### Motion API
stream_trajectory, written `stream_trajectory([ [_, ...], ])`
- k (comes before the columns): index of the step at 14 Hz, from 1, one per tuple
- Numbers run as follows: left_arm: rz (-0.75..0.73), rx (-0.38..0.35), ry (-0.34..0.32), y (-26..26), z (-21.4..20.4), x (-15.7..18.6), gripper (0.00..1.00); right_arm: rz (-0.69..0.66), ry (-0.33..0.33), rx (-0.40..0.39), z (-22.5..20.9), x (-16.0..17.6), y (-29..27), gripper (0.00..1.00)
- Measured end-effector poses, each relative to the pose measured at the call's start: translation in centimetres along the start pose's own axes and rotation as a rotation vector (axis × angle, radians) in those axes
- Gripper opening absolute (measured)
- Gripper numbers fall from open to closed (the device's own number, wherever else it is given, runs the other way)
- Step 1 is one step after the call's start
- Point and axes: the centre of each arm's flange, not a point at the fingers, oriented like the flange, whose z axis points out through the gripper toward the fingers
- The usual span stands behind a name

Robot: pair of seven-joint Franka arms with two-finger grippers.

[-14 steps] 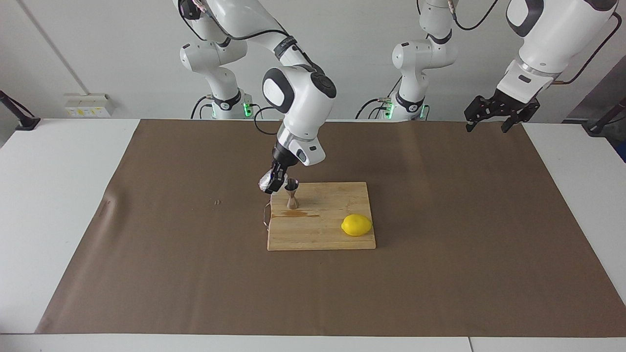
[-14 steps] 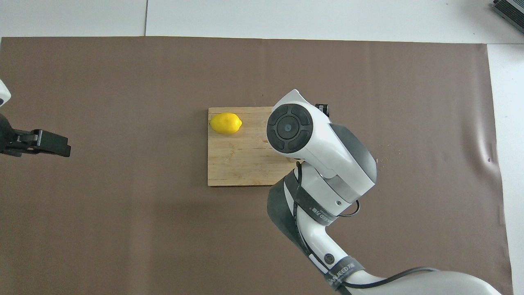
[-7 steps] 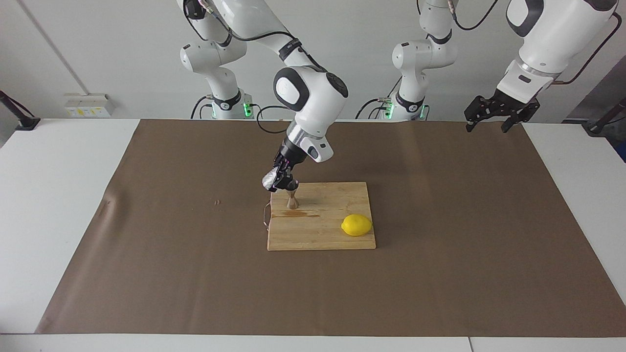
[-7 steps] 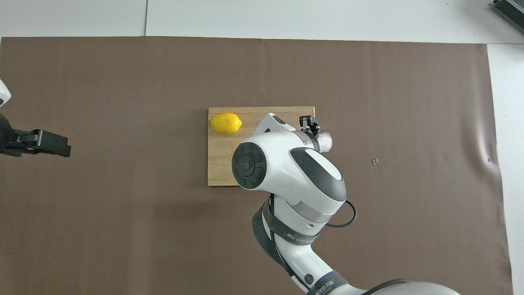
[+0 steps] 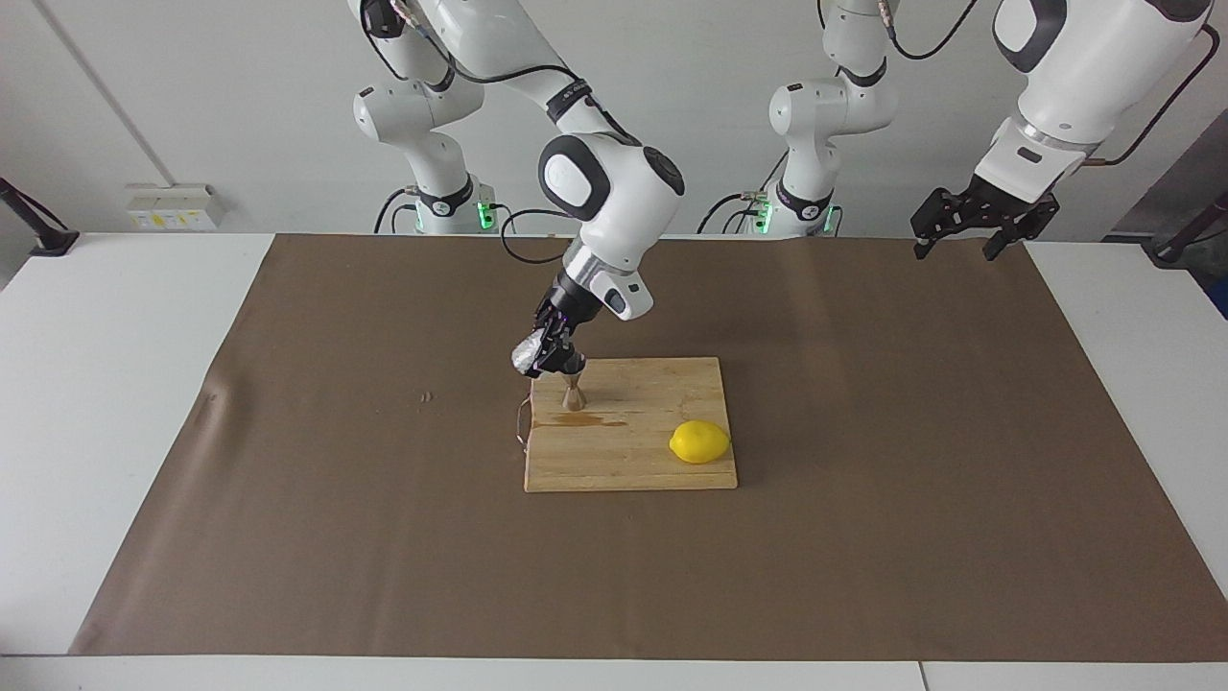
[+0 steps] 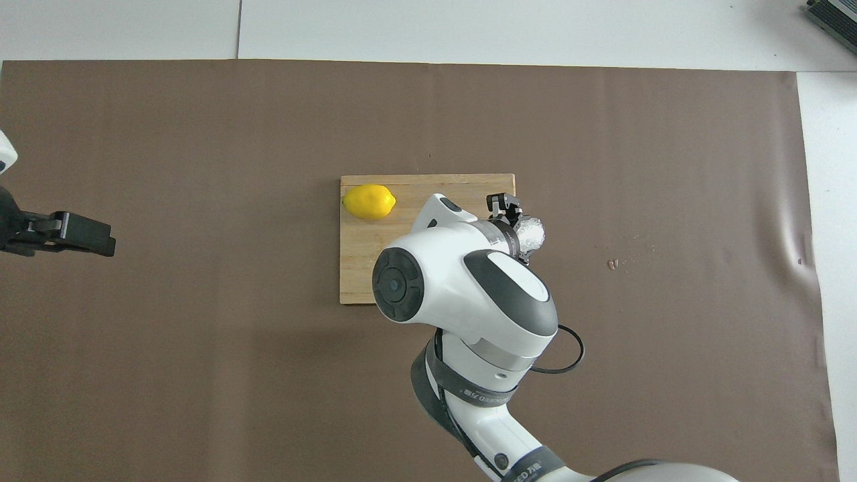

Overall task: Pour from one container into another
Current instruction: 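Tilt the white cup with the right gripper to pour into the metal cup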

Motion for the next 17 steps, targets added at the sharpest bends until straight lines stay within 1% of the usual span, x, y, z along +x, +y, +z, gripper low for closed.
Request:
stream_trajectory([
  [4,0.0,0.0,0.0,0.0,0.0,0.0,1.0,-0.021,-0.023,-0.027,-0.2,0.4,-0.2,0.51],
  [11,-0.001,0.0,0.0,0.0,0.0,0.0,1.0,-0.009,-0.024,-0.032,-0.3,-0.2,0.2,0.51],
  [14,-0.001,0.0,0.0,0.0,0.0,0.0,1.0,0.006,0.006,-0.003,-0.3,-1.5,0.6,0.51],
  [17,-0.001,0.0,0.0,0.0,0.0,0.0,1.0,0.034,0.059,0.035,-0.8,-3.2,1.1,0.51],
])
